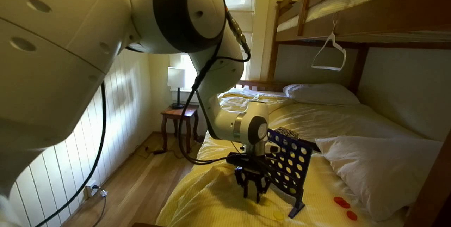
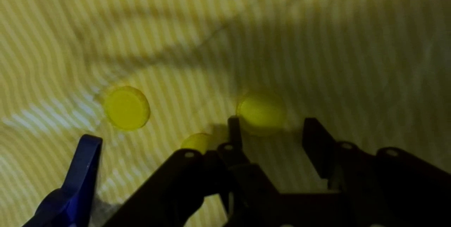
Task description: Put the yellow disc in the blue board
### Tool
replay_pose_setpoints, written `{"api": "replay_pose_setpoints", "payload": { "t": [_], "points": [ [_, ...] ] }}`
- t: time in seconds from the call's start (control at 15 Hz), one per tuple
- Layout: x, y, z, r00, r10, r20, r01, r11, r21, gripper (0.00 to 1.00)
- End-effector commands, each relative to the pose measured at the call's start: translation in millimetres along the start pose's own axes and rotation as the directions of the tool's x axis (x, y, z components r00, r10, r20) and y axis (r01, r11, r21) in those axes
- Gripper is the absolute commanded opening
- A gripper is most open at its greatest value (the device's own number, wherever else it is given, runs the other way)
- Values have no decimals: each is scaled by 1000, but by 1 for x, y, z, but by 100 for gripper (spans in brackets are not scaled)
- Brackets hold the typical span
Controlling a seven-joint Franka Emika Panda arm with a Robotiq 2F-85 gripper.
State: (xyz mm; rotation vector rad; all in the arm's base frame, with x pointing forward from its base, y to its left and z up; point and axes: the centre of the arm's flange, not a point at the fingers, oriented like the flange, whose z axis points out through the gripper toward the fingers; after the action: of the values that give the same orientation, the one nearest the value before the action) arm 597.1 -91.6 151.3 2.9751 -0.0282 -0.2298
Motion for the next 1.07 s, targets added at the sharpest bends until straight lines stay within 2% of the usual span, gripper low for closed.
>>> {"api": "replay_pose_setpoints", "payload": {
  "t": [0.0, 0.47, 0.73, 1.0],
  "points": [
    [6, -4, -4, 1000, 0, 24, 1, 999, -44, 50],
    [4, -5, 1, 997, -2, 74, 6, 998, -61, 47],
    [7, -4, 5, 997, -3, 75, 8, 998, -69, 47],
    [10, -6, 10, 997, -3, 77, 8, 998, -68, 33]
  ]
}}
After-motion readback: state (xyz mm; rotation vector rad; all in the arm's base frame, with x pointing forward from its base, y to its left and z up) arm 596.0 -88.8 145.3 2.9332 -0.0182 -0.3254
